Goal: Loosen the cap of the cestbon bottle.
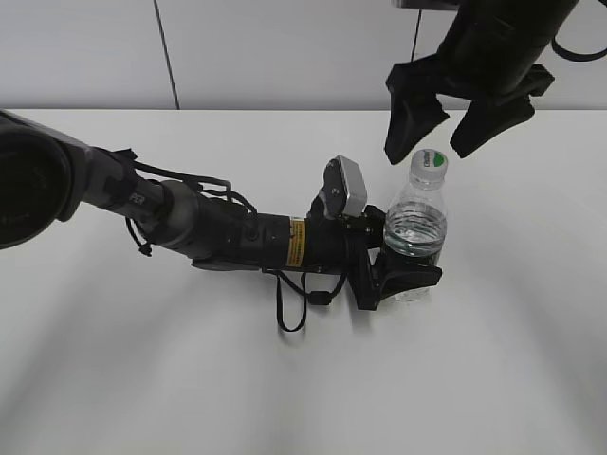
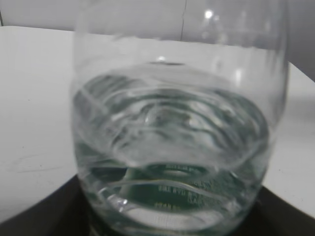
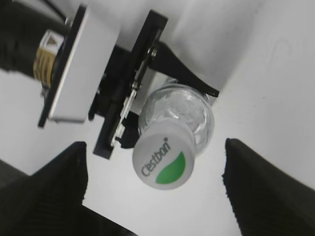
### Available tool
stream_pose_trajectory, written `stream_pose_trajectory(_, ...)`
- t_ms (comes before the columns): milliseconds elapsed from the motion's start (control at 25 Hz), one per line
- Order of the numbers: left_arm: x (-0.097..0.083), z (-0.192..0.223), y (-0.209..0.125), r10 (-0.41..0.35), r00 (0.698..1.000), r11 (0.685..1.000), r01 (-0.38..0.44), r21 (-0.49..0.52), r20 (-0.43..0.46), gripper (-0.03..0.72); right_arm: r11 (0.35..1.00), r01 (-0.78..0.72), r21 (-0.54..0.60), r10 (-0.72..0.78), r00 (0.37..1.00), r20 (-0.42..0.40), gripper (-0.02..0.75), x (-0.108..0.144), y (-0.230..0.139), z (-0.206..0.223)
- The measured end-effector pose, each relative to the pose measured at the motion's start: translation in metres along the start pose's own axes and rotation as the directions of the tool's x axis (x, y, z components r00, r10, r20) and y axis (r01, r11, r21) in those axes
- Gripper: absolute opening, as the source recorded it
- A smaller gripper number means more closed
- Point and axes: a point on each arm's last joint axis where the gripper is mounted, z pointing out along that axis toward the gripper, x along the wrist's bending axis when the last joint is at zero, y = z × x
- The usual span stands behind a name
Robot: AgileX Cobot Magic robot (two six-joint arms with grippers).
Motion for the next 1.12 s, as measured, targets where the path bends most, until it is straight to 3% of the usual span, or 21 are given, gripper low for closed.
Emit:
stream_pose_trajectory(80,0.0,0.0,0.0,0.0,1.0,1.0,0.0,0.0,0.0,0.501,0.99,-0.139,-0.036,0.14,0.99,0.009,0.639,-0.001,0.0026,-0.0013)
stream_pose_trajectory(200,0.0,0.0,0.0,0.0,1.0,1.0,0.0,0.0,0.0,0.501,0.979,-0.198,-0.044,0.199,0.98,0.024,0.601,-0.0029,0.0035,-0.0001)
stream_pose_trajectory(760,0.0,0.0,0.0,-0.003,1.0,1.0,0.003,0.0,0.0,0.501,0.983,-0.178,0.037,0.177,0.984,0.036,0.424,-0.0045,-0.0013,0.0073)
stream_pose_trajectory(960,0.0,0.0001,0.0001,-0.003,1.0,1.0,0.003,-0.001,-0.001,0.501,0.988,-0.152,0.038,0.151,0.988,0.028,0.296,-0.0039,-0.0012,0.0073)
stream_pose_trajectory(1120,0.0,0.0001,0.0,-0.003,1.0,1.0,0.003,0.0,-0.001,0.501,0.996,-0.074,0.046,0.073,0.997,0.024,0.296,-0.0037,-0.0016,0.0073)
